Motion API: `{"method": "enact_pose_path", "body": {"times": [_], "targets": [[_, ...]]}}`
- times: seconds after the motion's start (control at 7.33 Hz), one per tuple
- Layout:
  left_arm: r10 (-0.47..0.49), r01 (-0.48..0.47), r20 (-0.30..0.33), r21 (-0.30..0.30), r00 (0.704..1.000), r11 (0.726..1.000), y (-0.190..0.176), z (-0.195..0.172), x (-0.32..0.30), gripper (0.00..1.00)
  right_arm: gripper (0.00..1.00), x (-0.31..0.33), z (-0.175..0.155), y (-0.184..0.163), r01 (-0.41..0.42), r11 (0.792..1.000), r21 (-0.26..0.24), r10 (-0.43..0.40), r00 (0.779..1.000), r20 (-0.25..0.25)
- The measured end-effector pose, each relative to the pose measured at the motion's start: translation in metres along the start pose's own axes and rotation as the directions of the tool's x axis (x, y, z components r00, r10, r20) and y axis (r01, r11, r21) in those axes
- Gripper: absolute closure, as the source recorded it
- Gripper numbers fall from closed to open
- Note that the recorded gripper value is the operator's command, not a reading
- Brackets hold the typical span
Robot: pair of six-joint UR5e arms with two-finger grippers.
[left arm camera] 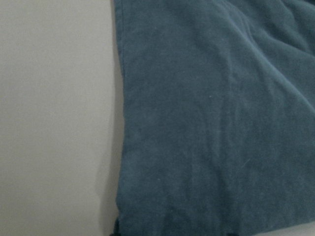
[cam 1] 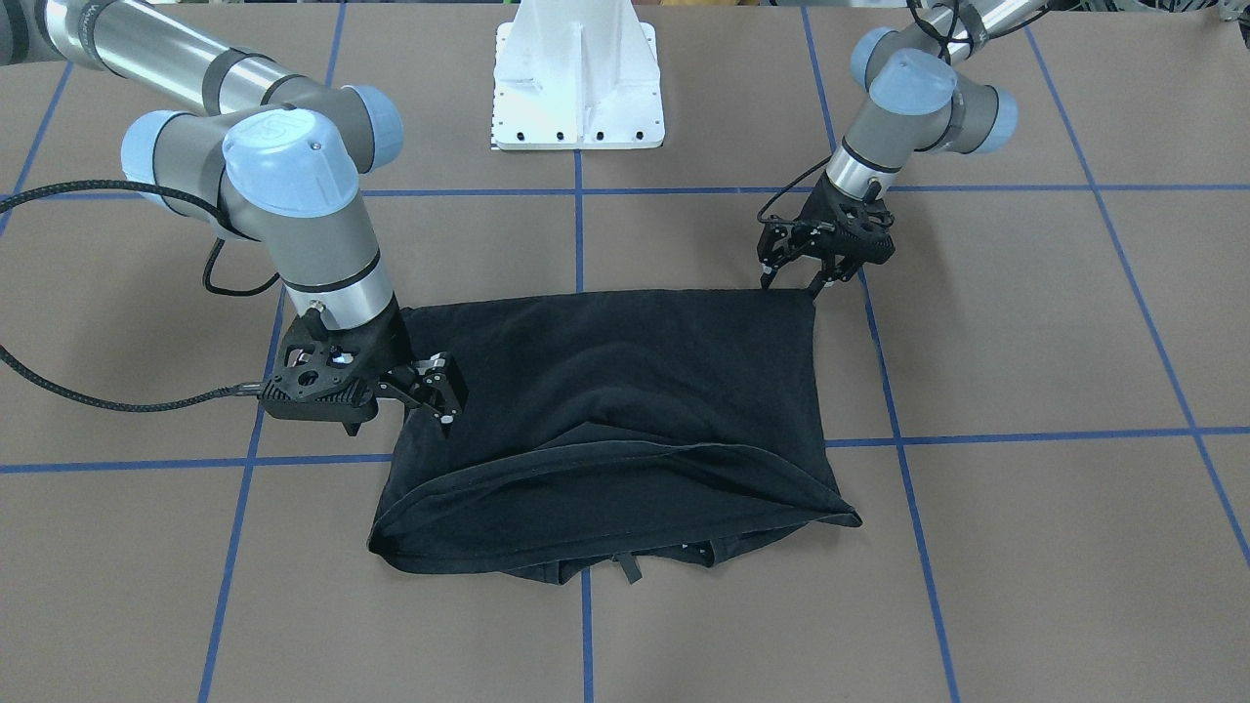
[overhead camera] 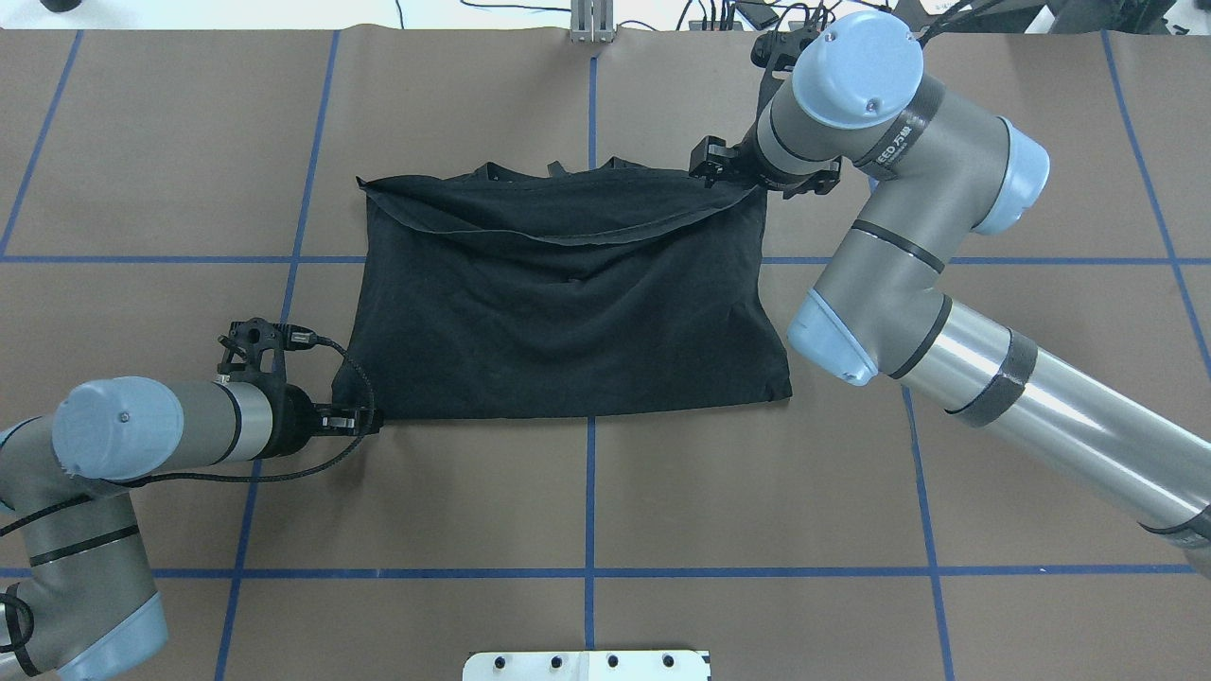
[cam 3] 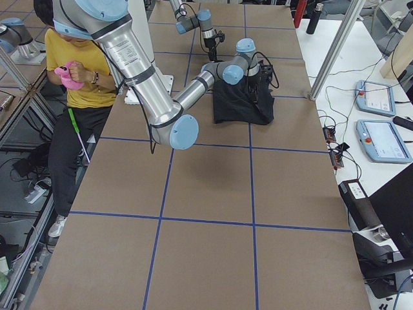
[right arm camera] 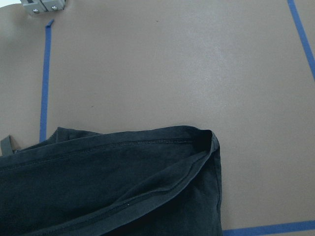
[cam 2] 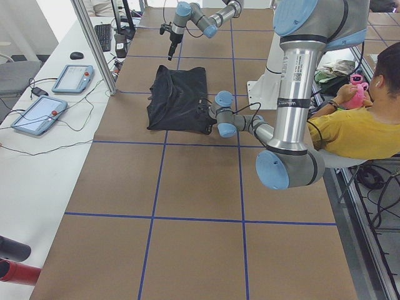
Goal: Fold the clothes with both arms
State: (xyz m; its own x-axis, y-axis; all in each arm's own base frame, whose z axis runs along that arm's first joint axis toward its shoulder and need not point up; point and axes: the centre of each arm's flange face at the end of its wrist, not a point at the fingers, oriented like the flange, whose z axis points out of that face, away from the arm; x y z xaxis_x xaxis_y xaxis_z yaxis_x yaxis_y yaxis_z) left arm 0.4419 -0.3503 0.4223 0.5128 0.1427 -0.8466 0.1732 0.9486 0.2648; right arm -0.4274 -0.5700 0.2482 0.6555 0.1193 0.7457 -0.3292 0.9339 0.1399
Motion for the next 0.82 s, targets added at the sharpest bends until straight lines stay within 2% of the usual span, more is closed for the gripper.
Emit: {"method": "enact_pose_path", "body": {"times": [0.14, 0.27, 0.82], "targets": [[0.000, 0.000, -0.004, 0.003, 1.000, 1.000, -0.0022, -0.0029, 0.0005, 0.69, 0.00, 0.0006, -0.0004, 0.0005, 0.000, 1.000, 0.000, 0.000, 1.000, 0.001], [-0.001, 0.001, -0.006, 0.006, 1.000, 1.000, -0.0043, -0.0051, 0.0006, 0.98, 0.00, 0.0010, -0.0005, 0.0014, 0.001, 1.000, 0.000, -0.001, 1.000, 0.001], [-0.010, 0.010, -0.009, 0.021, 1.000, 1.000, -0.0120, -0.0106, -0.0006, 1.00, 0.00, -0.0007, -0.0035, 0.0052, 0.005, 1.000, 0.002, -0.005, 1.000, 0.008]]}}
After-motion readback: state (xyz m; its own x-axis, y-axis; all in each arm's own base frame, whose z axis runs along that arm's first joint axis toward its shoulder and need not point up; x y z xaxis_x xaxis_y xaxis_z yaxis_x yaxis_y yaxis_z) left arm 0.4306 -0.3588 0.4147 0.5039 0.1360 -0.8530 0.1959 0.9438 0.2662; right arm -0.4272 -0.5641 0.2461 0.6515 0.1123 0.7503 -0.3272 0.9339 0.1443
